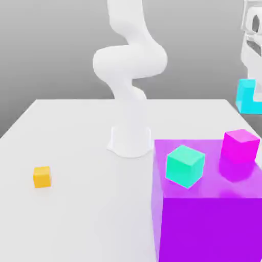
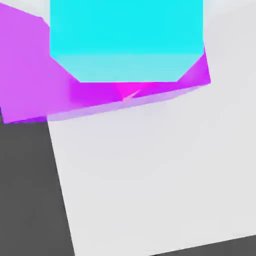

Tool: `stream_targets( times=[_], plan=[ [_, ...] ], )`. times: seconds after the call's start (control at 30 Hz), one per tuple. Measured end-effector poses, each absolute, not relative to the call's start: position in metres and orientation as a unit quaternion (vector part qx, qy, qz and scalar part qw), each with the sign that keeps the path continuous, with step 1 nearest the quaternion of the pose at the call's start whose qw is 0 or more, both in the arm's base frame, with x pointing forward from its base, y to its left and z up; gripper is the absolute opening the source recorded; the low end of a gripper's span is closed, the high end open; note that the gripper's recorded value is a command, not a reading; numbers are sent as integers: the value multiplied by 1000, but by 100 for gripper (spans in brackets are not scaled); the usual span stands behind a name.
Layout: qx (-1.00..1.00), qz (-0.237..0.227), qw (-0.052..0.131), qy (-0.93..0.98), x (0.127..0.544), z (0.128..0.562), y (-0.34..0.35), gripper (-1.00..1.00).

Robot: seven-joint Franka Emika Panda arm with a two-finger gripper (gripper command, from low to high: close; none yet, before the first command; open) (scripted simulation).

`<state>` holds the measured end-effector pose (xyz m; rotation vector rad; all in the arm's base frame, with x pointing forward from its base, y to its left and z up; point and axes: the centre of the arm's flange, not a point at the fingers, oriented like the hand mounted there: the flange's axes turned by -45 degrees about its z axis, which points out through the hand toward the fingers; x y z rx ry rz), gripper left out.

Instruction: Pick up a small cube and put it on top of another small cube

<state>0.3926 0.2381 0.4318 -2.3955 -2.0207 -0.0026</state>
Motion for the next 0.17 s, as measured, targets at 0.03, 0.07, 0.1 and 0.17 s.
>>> stream_targets(
  times=[0.03, 0.07, 0.1, 0.17],
  plan=[
    [-764, 0, 3, -645, 392, 417, 238, -100],
    [-763, 0, 2, -646, 391, 408, 238, 100],
    [-763, 0, 3, -646, 391, 408, 238, 100],
    [-763, 0, 3, -646, 391, 408, 238, 100]
  ],
)
